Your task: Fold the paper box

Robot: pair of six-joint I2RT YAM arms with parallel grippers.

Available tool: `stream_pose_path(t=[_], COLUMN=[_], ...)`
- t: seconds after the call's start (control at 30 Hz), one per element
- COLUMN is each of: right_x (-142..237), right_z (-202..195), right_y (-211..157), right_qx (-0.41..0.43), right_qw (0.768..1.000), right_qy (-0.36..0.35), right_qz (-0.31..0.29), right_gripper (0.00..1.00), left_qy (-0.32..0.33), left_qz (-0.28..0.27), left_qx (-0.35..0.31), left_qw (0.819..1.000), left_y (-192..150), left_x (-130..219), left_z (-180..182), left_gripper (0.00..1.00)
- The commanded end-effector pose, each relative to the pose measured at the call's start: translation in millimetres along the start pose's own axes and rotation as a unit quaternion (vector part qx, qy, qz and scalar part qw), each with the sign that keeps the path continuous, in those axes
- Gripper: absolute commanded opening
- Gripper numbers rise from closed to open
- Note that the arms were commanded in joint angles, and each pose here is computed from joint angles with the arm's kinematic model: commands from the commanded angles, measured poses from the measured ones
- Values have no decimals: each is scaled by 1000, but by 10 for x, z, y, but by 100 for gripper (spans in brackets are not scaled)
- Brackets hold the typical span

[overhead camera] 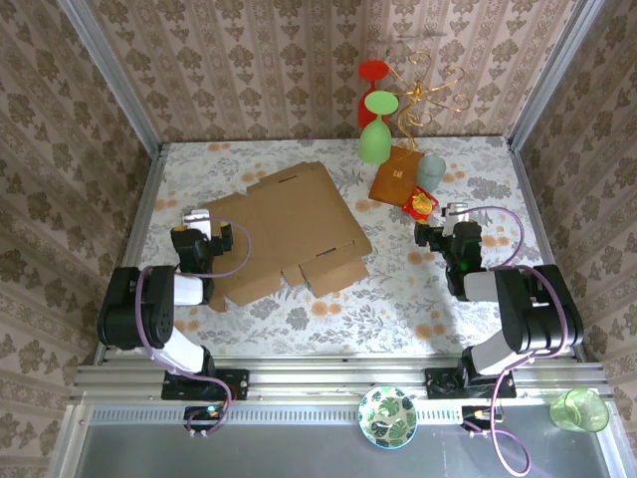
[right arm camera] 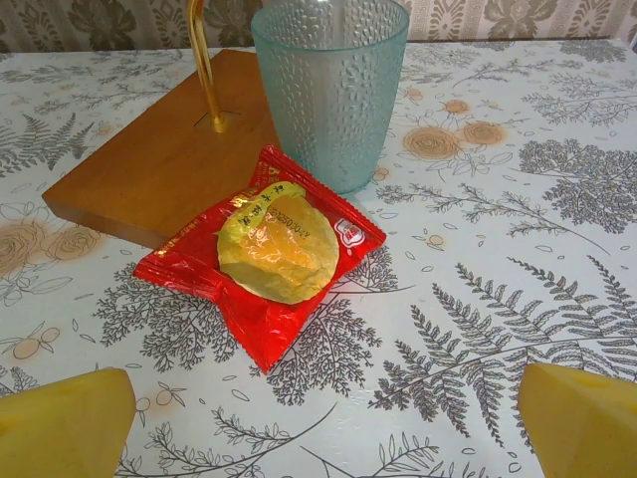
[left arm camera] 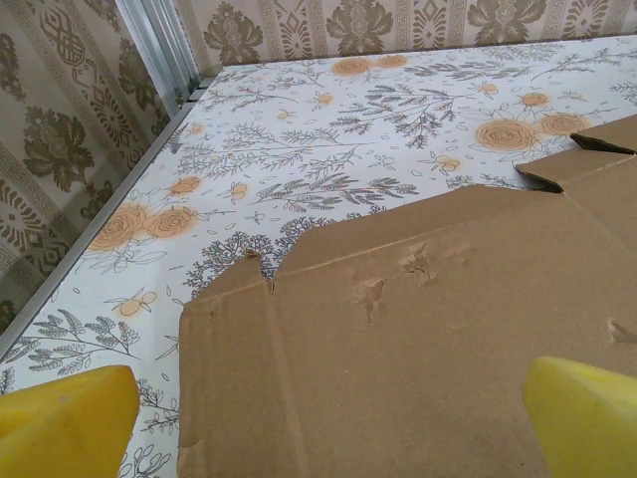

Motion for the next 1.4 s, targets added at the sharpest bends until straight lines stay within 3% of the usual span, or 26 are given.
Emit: stream_pose_path(t=[0.0, 0.93, 1.03, 1.1, 1.13, 1.17, 1.23, 1.27, 1.3, 1.33, 1.37], right_x=[-26, -9, 245, 552, 696, 846, 1015, 1108, 1158, 1124, 1111], right_z=[-8, -8, 94, 235, 273, 284, 246, 157, 86, 163, 303], right_y=[76, 92, 447, 900, 1104, 1323, 1390, 1300, 1203, 1157, 1140], right_qx=[-5, -6, 12, -25, -61, -123, -220, -290, -342, -353, -360], right_qw=[1000, 1000, 997, 993, 990, 982, 969, 946, 925, 927, 929], right_qy=[-6, -7, -53, -67, -75, -86, -105, -146, -166, -113, -44], right_qz=[-11, -19, -46, -90, -106, -116, -42, -5, 22, 55, 78], right_gripper=[100, 100, 100, 100, 100, 100, 100, 100, 100, 100, 95], left_qy=[6, 7, 50, 110, 123, 133, 114, 96, 80, 27, -46], left_qz=[1, 0, -28, -53, -73, -87, -13, 64, 104, 115, 126], left_qx=[-6, -6, -25, -74, -55, 11, 167, 252, 310, 359, 426], left_qw=[1000, 1000, 998, 990, 988, 987, 979, 961, 942, 926, 895], left_y=[26, 31, 160, 487, 654, 822, 968, 912, 866, 846, 825], left_x=[-14, -10, 180, 443, 545, 646, 787, 891, 925, 852, 734], left_z=[17, 19, 52, -22, -2, 59, 161, 213, 242, 203, 150], left_gripper=[100, 100, 100, 100, 100, 100, 100, 100, 100, 100, 100])
Point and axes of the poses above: each hand's point on the last joint's axis, 136 mm out from that joint toward the fingers, its own x axis back along the fingers, its own z axis along the line the jaws close on, y = z × x, the point moved 5 cm from there along x, back along the fingers, and after that the axes turned 14 degrees about -x, right-handed, at the moved point
